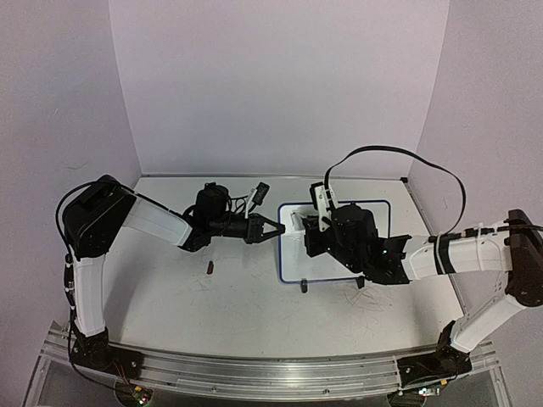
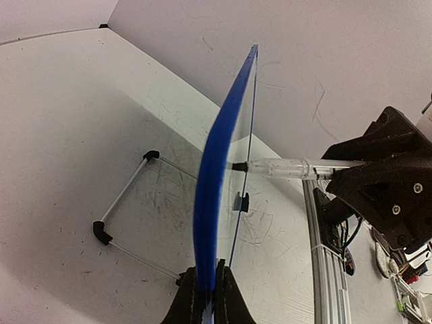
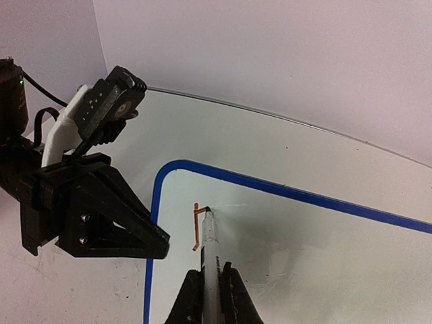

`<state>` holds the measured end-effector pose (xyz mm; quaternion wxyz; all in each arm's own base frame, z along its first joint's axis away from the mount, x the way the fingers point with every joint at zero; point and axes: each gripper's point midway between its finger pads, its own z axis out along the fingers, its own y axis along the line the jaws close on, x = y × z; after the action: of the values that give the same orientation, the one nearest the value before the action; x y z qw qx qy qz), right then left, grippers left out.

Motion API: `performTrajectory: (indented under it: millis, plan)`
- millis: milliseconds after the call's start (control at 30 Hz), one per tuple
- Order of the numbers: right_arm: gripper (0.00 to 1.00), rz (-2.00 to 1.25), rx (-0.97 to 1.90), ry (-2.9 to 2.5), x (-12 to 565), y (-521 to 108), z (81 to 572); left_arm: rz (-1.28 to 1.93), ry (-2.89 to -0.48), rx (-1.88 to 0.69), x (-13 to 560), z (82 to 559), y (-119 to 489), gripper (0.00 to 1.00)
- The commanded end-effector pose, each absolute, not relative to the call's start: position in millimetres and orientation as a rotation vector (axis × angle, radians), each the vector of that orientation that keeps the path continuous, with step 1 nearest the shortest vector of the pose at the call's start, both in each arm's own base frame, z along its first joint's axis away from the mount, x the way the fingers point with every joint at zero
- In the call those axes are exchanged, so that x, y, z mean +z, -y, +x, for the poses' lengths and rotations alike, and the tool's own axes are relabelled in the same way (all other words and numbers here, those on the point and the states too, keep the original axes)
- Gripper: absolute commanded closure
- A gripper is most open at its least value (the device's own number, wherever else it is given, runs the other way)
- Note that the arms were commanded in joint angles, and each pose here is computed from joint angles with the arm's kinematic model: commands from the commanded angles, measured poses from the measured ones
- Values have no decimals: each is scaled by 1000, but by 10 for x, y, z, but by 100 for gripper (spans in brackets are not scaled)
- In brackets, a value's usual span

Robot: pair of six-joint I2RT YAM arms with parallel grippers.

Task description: Write a sentence on the whiteboard

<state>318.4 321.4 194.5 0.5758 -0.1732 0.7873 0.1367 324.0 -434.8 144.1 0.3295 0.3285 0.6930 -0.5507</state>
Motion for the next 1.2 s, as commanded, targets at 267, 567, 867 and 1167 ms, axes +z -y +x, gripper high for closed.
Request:
performTrajectory:
  millis: [267, 567, 867, 1167]
  plan:
    - [100, -332, 303, -1859, 1947, -3032, 3161, 812, -1945, -1370, 1207, 3302, 4317, 100]
    - [100, -370, 342, -1882, 1833, -3128, 3117, 811, -1939, -1377, 1253, 3313, 4333, 100]
    - [100, -395, 378, -1872, 1844, -3277, 3145, 811, -1937, -1374, 1271, 3308, 4325, 100]
    - [100, -352, 350, -1860, 1894, -3209, 3175, 813, -1940, -1368, 1259, 3301, 4315, 100]
